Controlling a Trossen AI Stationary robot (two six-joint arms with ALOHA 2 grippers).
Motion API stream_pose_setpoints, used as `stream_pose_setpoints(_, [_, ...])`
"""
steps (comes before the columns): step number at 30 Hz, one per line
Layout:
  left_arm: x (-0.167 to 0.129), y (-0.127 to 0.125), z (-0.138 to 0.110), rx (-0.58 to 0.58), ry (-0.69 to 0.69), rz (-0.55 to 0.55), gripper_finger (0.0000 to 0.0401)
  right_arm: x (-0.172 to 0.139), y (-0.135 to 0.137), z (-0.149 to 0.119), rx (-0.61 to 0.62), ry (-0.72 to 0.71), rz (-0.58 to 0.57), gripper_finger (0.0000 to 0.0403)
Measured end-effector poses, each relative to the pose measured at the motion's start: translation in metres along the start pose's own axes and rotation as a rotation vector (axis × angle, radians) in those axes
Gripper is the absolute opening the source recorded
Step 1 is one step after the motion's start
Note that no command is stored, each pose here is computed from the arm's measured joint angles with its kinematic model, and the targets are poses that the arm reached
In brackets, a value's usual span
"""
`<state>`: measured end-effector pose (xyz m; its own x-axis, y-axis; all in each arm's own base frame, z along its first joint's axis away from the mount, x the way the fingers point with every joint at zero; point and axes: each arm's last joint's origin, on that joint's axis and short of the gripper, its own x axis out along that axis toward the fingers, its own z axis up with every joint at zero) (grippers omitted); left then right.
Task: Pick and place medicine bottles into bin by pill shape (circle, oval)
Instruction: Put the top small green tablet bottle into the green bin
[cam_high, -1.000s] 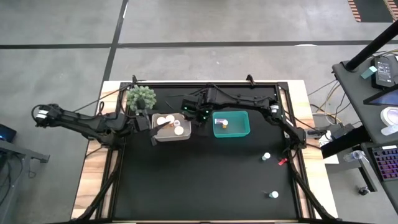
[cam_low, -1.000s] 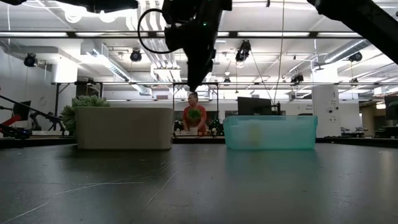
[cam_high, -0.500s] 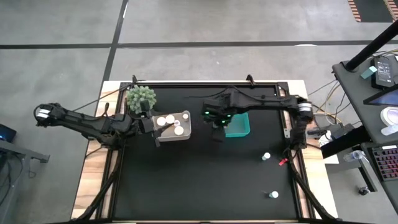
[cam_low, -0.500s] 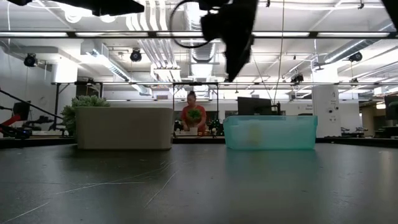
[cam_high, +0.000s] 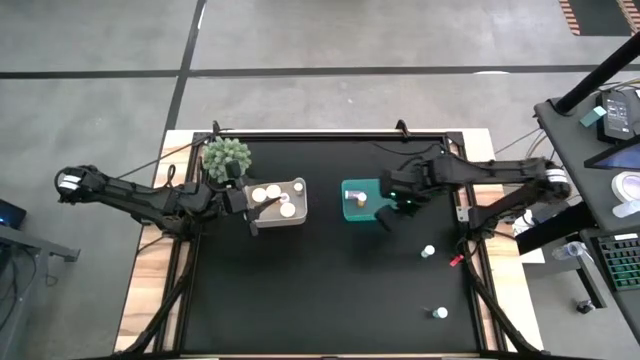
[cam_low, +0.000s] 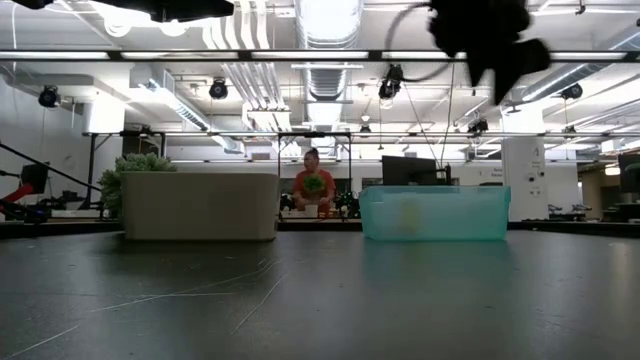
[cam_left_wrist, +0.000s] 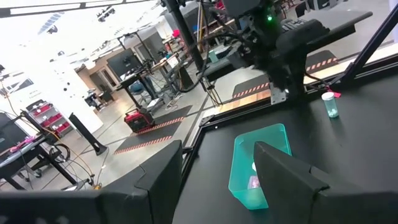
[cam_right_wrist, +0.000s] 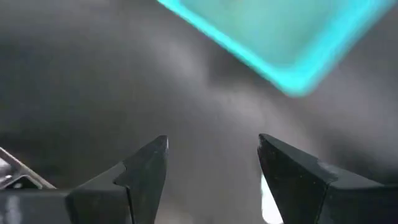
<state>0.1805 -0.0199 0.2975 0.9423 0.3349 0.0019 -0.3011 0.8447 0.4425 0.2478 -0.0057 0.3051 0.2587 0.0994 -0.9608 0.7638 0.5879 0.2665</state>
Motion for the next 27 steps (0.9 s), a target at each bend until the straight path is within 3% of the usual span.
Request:
stream_pose_setpoints(4, [0.000,0.000,0.000,-0.002,-0.001,0.001,0.0183,0.002,-0.021,-0.021,0.200,0.096,-0.091,0.0240])
stream_pose_setpoints(7, [0.000,0.000,0.000,-0.003,-0.002,0.001,0.0183,0.009,-0.029,-0.040,0.266,0.169,-0.181,0.0240])
stream_pose_setpoints(18, [0.000,0.000,0.000,-0.007,-0.002,0.002,0.0183,0.055,-0.035,-0.089,0.242,0.236,-0.299,0.0232])
stream_pose_setpoints(27, [0.000,0.000,0.000,-0.008,-0.001,0.001,0.0183,0.075,-0.039,-0.097,0.223,0.214,-0.290,0.0224])
